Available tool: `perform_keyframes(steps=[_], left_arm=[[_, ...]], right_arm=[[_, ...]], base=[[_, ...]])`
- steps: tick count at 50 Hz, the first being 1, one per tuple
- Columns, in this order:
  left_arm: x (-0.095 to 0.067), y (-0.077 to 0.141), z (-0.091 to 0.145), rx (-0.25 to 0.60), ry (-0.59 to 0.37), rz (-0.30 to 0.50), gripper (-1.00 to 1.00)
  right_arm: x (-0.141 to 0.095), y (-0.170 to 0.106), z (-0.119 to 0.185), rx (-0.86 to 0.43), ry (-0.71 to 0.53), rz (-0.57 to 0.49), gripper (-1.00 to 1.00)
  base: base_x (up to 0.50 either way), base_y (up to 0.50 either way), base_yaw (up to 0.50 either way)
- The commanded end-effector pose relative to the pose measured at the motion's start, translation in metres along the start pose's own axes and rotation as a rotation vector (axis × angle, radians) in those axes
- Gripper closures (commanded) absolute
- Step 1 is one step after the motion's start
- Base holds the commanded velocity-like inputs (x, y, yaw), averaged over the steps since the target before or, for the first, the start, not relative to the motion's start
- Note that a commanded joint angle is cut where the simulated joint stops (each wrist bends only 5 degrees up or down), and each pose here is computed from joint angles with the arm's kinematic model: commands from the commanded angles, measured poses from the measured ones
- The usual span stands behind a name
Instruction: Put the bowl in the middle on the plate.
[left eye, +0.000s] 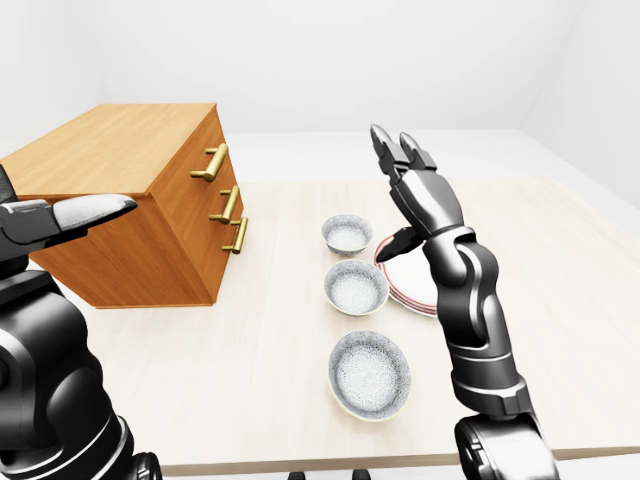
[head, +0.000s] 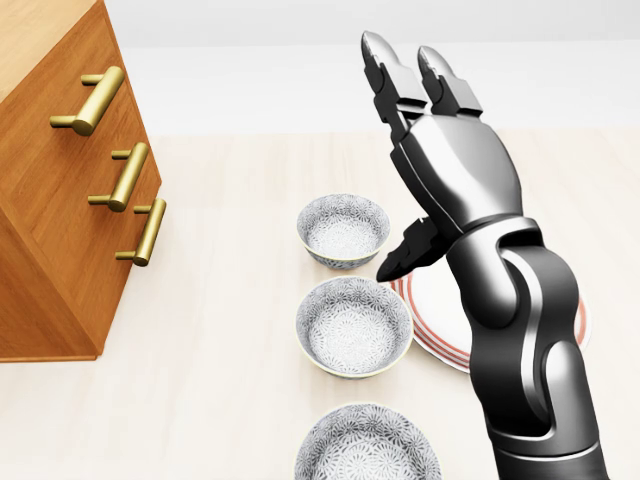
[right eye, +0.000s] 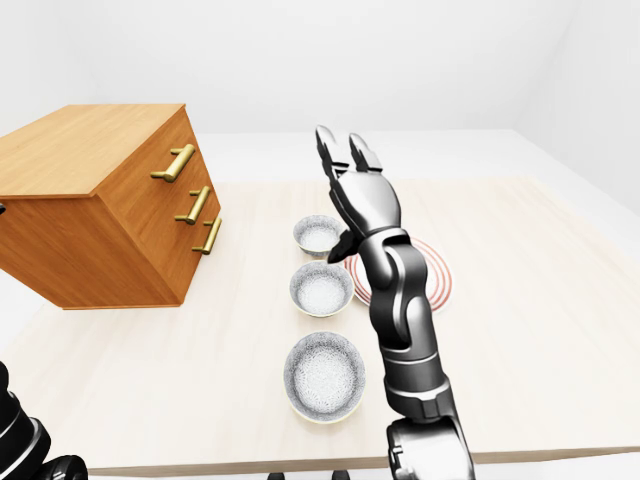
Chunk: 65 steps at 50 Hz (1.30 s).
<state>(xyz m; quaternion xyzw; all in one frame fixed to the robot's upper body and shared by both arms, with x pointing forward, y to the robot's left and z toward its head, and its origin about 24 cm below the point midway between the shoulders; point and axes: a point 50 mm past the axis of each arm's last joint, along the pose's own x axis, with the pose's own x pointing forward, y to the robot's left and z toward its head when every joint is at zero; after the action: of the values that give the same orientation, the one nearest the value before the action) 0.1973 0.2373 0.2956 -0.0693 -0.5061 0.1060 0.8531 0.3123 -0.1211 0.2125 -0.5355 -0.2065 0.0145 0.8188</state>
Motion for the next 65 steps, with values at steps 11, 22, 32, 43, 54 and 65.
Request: perform_keyframes(steps=[11, 22, 32, 43, 54, 65], left_arm=[[0.000, -0.001, 0.001, -0.004, -0.004, 0.001, -1.00], [0.000, -0.001, 0.001, -0.005, -0.003, 0.000, -1.00], [0.000, -0.001, 0.000, -0.004, 0.001, 0.001, -1.00], [0.000, -0.001, -0.001, -0.003, 0.002, 0.001, -1.00], [-0.001, -0.001, -0.001, -0.003, 0.002, 0.000, -1.00], [-0.001, -0.001, -0.001, -0.002, 0.004, 0.000, -1.00]], right_arm=[[0.010, 0.015, 0.000, 0.003, 0.008, 0.136, -1.00], [0.020, 0.020, -0.002, -0.015, 0.022, 0.197, -1.00], [0.024, 0.020, 0.000, -0.011, 0.015, 0.214, -1.00], [0.025, 0.008, 0.018, -0.014, -0.054, 0.291, -1.00], [0.029, -0.008, 0.027, -0.056, -0.084, 0.286, -1.00], [0.025, -0.002, 0.023, -0.067, -0.062, 0.304, -1.00]], base=[[0.00, 0.00, 0.00], [0.00, 0.00, 0.00], [0.00, 0.00, 0.00], [0.00, 0.00, 0.00], [0.00, 0.00, 0.00], [0.00, 0.00, 0.00]])
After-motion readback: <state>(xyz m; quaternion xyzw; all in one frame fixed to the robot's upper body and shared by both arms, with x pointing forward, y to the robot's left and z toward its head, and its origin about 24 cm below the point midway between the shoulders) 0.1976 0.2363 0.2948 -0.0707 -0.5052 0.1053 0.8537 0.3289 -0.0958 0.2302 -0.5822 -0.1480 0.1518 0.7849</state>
